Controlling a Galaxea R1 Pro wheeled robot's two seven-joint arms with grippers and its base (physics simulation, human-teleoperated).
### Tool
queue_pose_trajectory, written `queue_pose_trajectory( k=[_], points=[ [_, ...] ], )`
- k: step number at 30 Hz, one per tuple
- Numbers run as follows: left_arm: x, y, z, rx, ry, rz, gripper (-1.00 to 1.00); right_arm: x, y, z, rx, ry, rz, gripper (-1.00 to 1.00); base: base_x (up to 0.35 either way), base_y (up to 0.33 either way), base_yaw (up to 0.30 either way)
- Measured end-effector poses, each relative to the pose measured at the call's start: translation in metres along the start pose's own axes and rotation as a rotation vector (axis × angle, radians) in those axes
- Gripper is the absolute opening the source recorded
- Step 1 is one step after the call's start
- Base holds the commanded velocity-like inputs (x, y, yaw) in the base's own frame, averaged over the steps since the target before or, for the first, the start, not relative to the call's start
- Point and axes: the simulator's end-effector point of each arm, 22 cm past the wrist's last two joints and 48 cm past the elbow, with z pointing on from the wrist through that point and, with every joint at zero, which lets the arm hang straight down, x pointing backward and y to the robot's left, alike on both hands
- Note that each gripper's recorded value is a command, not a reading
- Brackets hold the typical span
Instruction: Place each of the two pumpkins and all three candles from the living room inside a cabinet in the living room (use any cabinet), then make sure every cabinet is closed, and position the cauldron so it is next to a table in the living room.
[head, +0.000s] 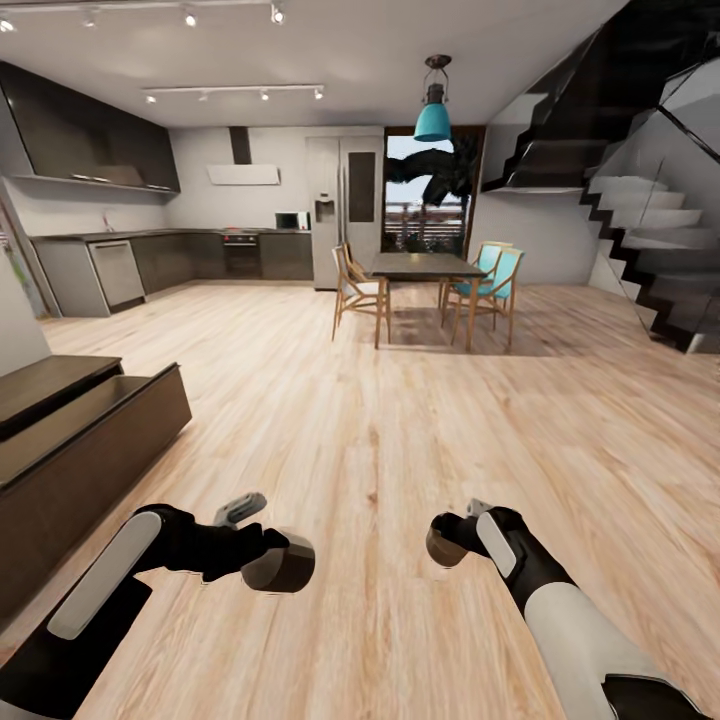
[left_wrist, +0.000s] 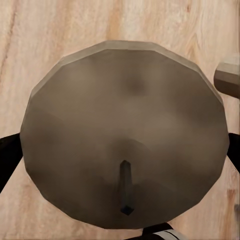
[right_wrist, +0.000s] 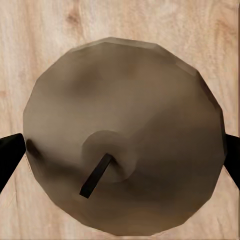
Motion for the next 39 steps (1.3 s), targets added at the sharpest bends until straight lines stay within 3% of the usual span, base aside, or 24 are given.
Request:
queue_pose_trajectory(
  k=[39],
  points=[
    [0.0001, 0.0, 0.0, -0.001, 0.0, 0.001, -1.0, 0.0007, 0.0004, 0.0002, 0.001, 0.001, -0.002, -1.0, 0.318, -0.023, 0.0]
  ],
)
